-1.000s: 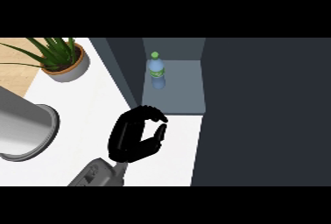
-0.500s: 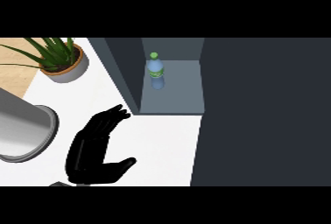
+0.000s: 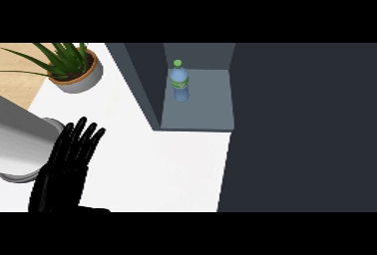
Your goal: Pick up the bottled water, place it into the cabinet and close the cabinet
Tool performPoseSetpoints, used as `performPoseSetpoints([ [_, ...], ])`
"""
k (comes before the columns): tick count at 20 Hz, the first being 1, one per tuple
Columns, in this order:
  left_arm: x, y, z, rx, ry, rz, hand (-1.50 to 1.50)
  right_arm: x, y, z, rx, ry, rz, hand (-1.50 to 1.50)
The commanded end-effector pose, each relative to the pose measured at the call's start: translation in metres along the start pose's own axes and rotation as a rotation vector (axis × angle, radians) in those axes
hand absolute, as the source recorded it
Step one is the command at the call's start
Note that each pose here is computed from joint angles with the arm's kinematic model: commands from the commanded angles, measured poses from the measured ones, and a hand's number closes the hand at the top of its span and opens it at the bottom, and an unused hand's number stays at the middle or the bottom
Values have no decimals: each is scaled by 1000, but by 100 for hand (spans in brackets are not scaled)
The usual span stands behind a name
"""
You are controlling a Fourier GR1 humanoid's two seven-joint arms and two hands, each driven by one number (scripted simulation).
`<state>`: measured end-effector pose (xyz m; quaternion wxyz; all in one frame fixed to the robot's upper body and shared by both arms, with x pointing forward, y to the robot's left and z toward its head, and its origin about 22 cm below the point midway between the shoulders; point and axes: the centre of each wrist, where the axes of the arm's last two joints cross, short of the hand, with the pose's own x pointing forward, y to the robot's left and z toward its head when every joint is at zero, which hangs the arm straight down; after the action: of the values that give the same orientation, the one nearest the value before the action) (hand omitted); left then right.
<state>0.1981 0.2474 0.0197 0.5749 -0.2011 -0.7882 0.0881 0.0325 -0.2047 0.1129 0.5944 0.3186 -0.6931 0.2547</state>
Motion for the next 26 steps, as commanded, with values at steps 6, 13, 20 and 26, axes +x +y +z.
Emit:
performPoseSetpoints([
  [6,34,31,8,4,-16,3,-150,40,12,-21,222,-25,143,150],
  [13,51,43,18,-36,-3,12,-150,27,24,-34,152,-147,-72,150],
  [20,63,51,24,-86,20,13,-150,14,19,-41,192,-88,-46,150],
  [26,70,57,21,-113,16,31,-150,13,10,-46,221,-58,-4,150],
])
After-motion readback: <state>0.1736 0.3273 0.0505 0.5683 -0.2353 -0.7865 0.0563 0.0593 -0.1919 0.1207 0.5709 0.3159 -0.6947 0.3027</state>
